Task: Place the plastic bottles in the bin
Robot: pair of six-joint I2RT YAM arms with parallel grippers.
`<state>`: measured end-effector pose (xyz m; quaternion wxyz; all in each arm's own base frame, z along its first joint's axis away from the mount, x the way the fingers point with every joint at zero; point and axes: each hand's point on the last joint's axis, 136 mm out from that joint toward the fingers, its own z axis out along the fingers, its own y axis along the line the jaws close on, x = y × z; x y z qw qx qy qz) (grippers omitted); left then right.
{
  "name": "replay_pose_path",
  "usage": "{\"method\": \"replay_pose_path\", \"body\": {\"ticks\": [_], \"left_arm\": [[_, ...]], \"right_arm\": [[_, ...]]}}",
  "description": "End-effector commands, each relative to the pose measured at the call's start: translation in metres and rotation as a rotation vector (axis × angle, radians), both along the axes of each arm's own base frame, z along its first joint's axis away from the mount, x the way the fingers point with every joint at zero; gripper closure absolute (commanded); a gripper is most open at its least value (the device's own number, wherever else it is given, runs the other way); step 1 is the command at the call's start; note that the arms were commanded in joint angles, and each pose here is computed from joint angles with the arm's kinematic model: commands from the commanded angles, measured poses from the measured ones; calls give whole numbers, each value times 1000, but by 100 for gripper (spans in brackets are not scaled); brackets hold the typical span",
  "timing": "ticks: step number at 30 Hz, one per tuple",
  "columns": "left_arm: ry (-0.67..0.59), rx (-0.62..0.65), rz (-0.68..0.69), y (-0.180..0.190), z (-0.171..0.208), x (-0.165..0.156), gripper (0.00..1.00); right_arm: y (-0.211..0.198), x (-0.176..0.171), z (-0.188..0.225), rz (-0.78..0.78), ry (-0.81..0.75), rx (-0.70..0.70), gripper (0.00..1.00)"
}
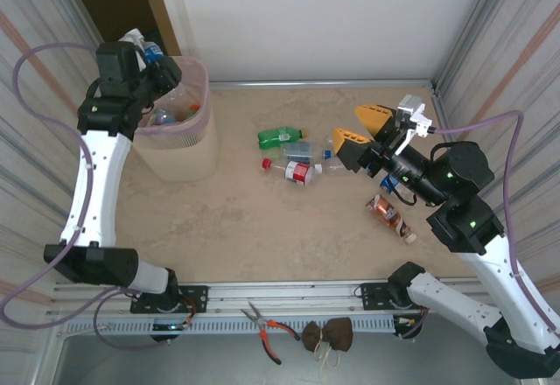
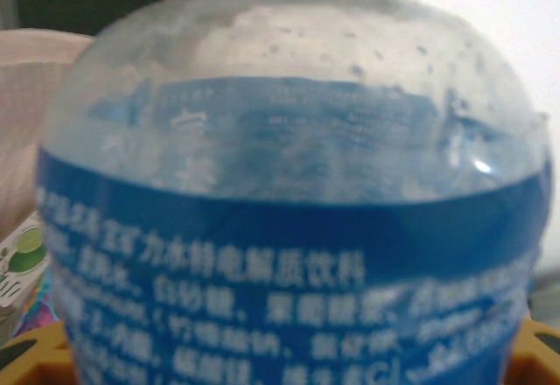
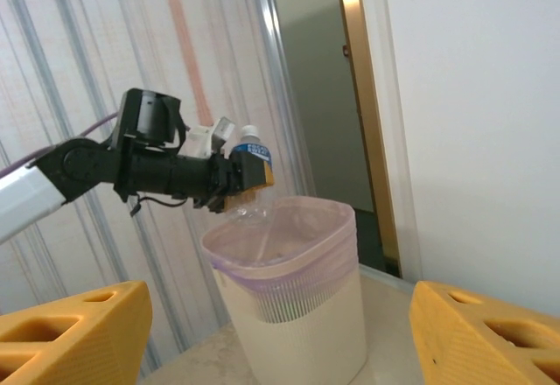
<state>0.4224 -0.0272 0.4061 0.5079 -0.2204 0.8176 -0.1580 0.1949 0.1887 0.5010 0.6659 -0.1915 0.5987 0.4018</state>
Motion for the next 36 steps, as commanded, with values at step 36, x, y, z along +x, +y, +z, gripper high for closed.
{"method": "replay_pose_path", "body": {"ticks": [36], "left_arm": [[242,-862,668,62,-143,102,27]], "right_arm": [[-28,-9,-18,-103,45,-11,23]]}}
